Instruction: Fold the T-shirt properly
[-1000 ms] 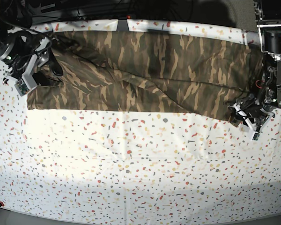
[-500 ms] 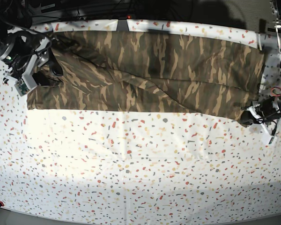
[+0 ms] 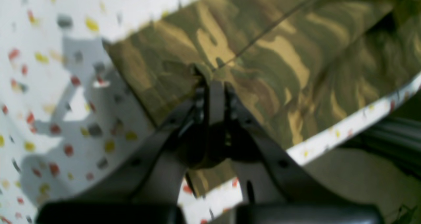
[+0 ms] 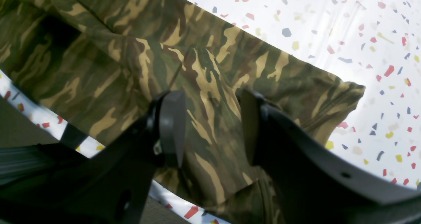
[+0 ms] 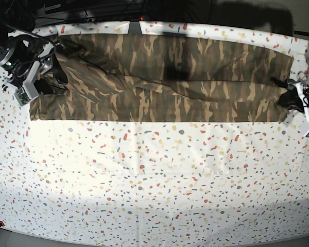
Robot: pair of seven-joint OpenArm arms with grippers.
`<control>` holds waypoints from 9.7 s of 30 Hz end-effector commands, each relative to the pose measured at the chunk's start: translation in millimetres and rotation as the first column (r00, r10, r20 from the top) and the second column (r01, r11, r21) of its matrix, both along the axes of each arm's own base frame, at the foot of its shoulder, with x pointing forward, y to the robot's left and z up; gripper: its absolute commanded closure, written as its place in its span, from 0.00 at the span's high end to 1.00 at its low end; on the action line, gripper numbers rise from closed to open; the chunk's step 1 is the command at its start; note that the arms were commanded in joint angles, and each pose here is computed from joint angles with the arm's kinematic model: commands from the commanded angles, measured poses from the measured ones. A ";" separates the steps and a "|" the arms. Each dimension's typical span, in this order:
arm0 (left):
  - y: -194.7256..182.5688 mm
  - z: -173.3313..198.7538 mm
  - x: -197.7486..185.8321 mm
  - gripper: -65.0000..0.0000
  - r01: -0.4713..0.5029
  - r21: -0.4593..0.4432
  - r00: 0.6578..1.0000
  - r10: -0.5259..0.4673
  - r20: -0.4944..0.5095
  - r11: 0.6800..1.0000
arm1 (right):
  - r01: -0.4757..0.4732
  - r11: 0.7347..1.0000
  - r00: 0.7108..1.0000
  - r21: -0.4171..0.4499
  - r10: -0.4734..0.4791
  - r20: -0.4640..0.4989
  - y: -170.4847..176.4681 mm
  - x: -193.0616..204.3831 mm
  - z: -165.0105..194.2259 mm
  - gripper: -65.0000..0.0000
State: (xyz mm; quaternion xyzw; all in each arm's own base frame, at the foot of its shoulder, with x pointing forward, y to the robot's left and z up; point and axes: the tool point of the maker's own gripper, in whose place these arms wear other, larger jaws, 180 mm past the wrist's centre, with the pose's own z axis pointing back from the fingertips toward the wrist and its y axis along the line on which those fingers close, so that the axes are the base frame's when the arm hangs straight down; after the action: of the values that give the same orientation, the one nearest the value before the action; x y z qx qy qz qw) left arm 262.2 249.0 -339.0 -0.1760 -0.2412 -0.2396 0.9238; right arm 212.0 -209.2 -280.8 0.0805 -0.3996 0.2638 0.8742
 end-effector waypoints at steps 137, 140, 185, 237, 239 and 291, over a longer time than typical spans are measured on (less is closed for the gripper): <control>-94.9 5.5 31.0 0.49 -0.245 0.014 0.921 0.229 0.314 0.969 | 0.058 0.982 0.994 0.179 -0.073 0.077 59.7 118.7 -36.2 0.43; -96.7 -16.7 2.7 0.49 -0.248 0.003 0.933 0.238 0.270 0.969 | 0.097 0.981 0.995 0.167 -0.101 0.014 49.6 90.4 -56.0 0.43; -38.7 -39.7 78.9 0.32 -0.359 0.101 0.885 0.304 0.352 0.928 | 0.179 0.915 0.978 0.362 -0.205 0.034 46.8 157.0 -55.8 0.43; 80.5 -55.2 -20.1 0.60 -0.554 -0.117 0.832 0.554 -0.038 0.824 | 0.096 0.964 0.955 0.246 -0.159 0.249 40.5 81.5 54.0 0.43; 69.9 -44.2 -14.4 0.60 -0.507 -0.194 0.858 0.513 -0.021 0.840 | 0.097 0.965 0.956 0.245 -0.159 0.248 40.4 81.4 53.8 0.43; 44.5 -81.3 -20.8 0.09 -0.578 -0.407 0.816 0.497 -0.295 0.707 | 0.081 0.960 0.957 0.270 -0.150 0.247 44.4 80.6 56.0 0.43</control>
State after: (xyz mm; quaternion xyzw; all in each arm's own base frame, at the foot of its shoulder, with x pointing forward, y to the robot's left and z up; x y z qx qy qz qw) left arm 238.3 285.1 -427.4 -0.3482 -0.2545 0.1324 0.8924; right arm 289.2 -167.8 -240.7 0.1300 -0.5243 0.1575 0.8267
